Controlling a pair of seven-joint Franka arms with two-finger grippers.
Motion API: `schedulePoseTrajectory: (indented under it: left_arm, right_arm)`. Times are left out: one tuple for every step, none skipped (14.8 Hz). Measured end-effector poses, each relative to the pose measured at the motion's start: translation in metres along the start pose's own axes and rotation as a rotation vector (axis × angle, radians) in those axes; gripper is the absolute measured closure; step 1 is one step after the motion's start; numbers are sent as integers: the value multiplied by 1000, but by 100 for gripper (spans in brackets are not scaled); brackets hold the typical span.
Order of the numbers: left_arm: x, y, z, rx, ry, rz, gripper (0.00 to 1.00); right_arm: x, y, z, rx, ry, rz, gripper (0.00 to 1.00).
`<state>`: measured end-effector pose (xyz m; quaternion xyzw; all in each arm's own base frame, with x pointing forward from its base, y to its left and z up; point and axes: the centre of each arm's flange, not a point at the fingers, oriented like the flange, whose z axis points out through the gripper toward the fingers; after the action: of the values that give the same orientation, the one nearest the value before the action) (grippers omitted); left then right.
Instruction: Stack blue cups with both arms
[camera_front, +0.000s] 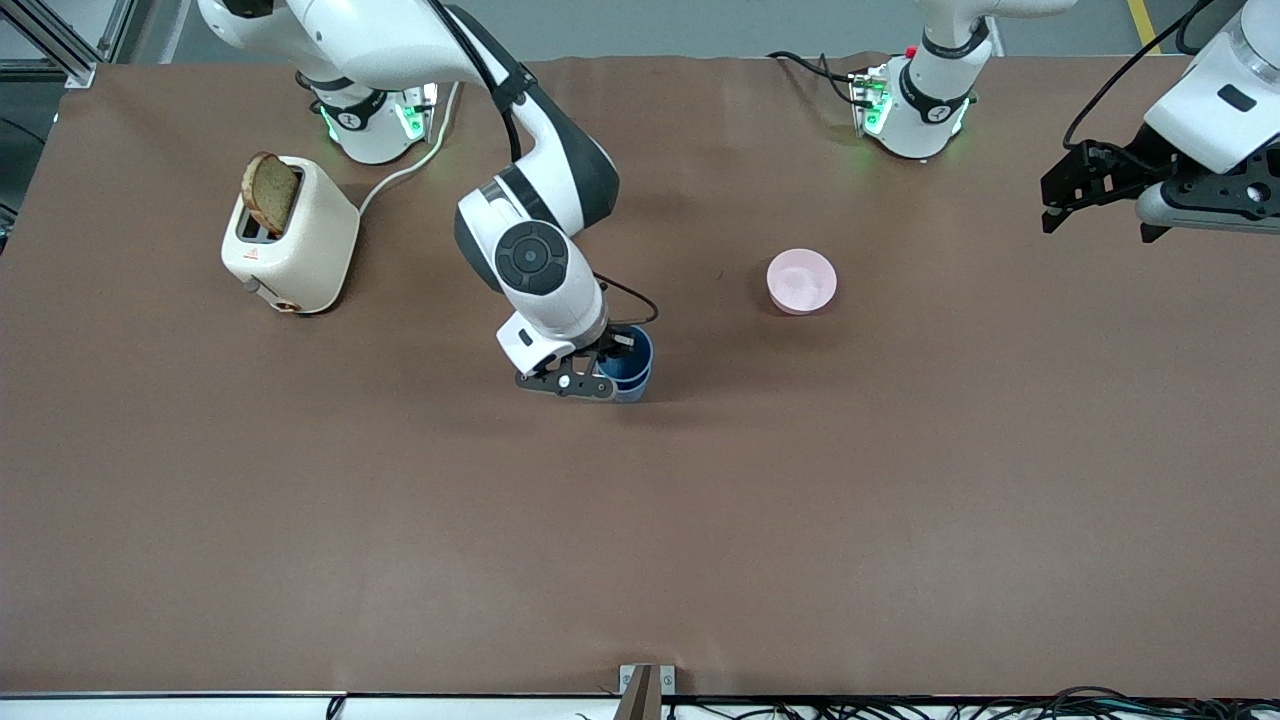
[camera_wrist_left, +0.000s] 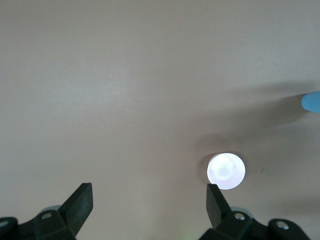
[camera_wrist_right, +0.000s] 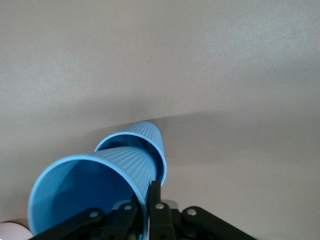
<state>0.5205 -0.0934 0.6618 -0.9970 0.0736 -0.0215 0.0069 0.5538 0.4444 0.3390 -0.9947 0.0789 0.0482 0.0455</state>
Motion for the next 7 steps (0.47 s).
schedulePoseTrajectory:
  left_arm:
    - [0,0,0,0,0,-1,0]
    - [0,1,0,0,-1,-1,0]
    - [0,2,0,0,-1,-2,0]
    - [0,2,1,0,-1,-5,0]
    - [0,3,1,-1,-2,-8,0]
    - [0,3,2,-1,-4,-10,0]
    - [0,3,2,-1,-5,-12,0]
  right_arm:
    - [2,2,-1,-1,2,3,76]
    - [4,4,-2,-1,4,6,67]
    - [5,5,-3,-1,5,8,58]
    - [6,5,-3,-1,5,9,46]
    - [6,6,-4,-1,5,9,37]
    - [7,7,-5,-3,6,10,29]
    - [10,11,-9,-11,12,15,17]
